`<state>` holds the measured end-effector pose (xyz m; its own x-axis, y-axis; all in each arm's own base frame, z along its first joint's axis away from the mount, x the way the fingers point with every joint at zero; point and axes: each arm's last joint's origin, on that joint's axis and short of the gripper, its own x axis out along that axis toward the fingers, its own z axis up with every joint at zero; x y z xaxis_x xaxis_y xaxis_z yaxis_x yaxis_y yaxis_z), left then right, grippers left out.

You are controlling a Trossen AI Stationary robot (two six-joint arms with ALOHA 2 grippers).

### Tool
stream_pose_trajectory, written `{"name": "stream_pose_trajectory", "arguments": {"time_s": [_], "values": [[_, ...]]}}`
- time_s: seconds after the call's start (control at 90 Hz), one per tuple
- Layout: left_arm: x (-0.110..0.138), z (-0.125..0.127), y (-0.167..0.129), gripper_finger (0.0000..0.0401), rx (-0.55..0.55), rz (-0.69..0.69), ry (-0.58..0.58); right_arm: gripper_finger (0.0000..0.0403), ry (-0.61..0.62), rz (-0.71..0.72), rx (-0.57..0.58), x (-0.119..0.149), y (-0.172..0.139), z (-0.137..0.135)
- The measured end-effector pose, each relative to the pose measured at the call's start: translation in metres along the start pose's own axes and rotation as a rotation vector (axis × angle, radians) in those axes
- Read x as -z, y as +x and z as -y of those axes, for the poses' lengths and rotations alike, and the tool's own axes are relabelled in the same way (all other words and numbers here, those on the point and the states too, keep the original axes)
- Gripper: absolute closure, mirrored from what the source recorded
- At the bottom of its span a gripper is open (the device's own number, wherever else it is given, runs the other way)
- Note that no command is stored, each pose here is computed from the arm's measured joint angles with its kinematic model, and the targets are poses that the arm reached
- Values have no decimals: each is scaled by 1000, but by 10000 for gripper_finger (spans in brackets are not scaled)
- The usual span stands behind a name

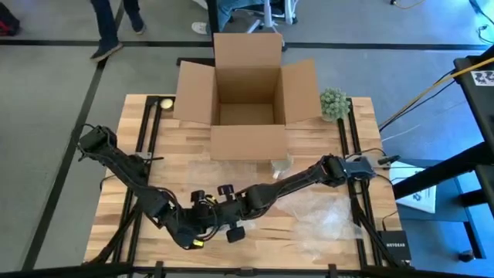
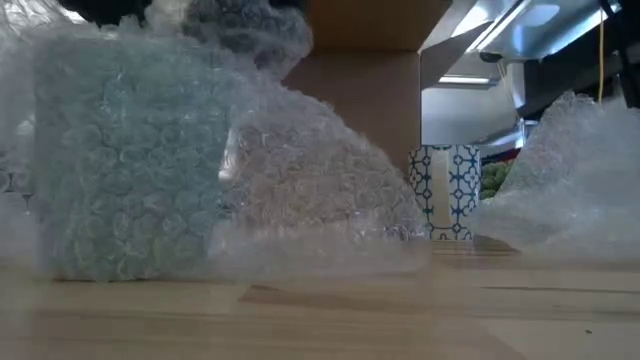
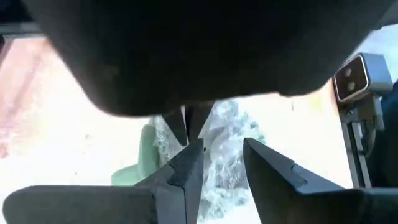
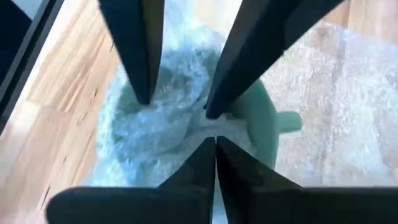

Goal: Wrap mug
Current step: Wrap the green mug with bubble wrap

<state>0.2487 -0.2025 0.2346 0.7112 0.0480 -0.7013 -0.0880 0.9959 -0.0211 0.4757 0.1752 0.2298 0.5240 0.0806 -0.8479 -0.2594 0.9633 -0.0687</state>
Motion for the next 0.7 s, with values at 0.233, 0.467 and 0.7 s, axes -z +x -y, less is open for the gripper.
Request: {"name": "stream_pose_trajectory", "arguments": {"time_s": [0.233, 0.467, 0.7], "values": [[8, 4, -1, 303, -1, -23, 19, 402, -4, 8, -4, -7, -17, -6], [3, 4, -23, 303, 18, 44, 5, 402, -17, 113, -25, -21, -33, -23], [-1, -8, -65, 303, 50, 98, -46, 402, 136, 97, -18, -16, -3, -26]]}}
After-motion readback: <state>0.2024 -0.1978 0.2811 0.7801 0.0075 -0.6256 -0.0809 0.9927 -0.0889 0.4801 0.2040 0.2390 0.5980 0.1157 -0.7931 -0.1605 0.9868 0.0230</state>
